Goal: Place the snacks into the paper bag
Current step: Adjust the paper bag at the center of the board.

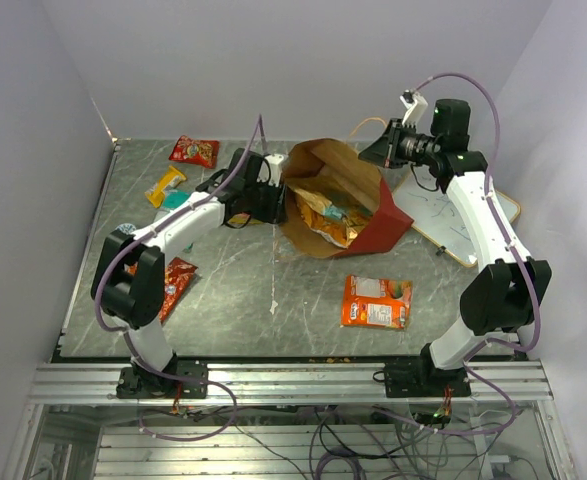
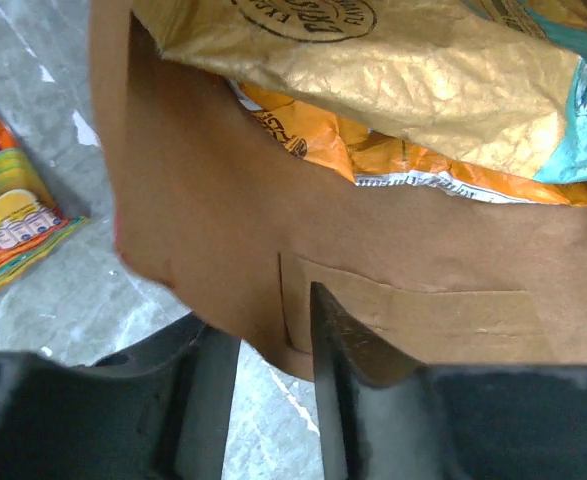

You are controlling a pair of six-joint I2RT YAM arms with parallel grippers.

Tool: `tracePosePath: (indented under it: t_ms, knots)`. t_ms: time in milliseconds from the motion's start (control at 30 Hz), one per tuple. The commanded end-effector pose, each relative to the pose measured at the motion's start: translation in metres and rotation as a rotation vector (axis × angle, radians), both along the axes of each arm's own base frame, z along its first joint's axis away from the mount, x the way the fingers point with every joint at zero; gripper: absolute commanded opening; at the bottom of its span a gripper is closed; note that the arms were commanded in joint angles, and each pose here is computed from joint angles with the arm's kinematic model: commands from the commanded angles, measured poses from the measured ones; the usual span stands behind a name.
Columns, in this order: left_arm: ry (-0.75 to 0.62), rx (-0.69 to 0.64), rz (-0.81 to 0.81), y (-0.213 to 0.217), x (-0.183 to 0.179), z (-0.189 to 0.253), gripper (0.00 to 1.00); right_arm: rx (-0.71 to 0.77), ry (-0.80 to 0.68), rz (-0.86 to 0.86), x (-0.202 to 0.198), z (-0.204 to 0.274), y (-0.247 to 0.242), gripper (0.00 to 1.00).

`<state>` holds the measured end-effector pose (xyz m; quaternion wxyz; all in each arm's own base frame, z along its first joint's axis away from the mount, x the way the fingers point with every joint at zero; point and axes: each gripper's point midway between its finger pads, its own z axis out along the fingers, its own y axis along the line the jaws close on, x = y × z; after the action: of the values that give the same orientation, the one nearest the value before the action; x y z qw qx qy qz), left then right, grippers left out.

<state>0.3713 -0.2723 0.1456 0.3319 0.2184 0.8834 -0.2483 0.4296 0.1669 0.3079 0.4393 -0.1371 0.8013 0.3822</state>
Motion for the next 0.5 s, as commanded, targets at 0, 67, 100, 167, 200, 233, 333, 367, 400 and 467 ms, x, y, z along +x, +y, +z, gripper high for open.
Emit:
tracePosePath:
  t_ms: [0,67,100,167,200,233,333,367,400,467]
  knots:
    - [0.007,-0.151,-0.046,-0.023,0.007,0.027,0.34,0.014,-0.121,0.023,-0.007,0.034,0.004,0.00]
    - [0.010,-0.172,-0.043,-0.023,0.010,0.034,0.18,-0.008,-0.132,0.012,-0.005,0.033,0.001,0.00]
    - [0.012,-0.181,-0.039,-0.023,0.011,0.038,0.12,-0.028,-0.143,0.001,-0.003,0.032,-0.002,0.00]
    - [0.039,-0.203,-0.016,-0.020,0.013,0.050,0.07,-0.084,-0.168,-0.016,0.001,0.032,-0.009,0.00]
    - [0.072,-0.215,-0.007,-0.018,0.010,0.055,0.07,-0.118,-0.183,-0.020,0.003,0.033,-0.012,0.00]
    - [0.096,-0.244,-0.006,-0.019,0.009,0.066,0.07,-0.170,-0.210,-0.021,0.005,0.032,-0.017,0.00]
    - [0.170,-0.347,-0.009,-0.022,0.002,0.091,0.07,-0.275,-0.235,-0.032,0.010,0.031,-0.029,0.00]
    - [0.187,-0.384,-0.005,-0.024,0.000,0.102,0.07,-0.300,-0.237,-0.027,0.010,0.029,-0.031,0.00]
    - [0.203,-0.419,-0.010,-0.027,-0.002,0.112,0.07,-0.321,-0.237,-0.024,0.011,0.029,-0.031,0.00]
    - [0.215,-0.464,-0.005,-0.029,-0.004,0.128,0.07,-0.357,-0.230,-0.017,0.011,0.025,-0.030,0.00]
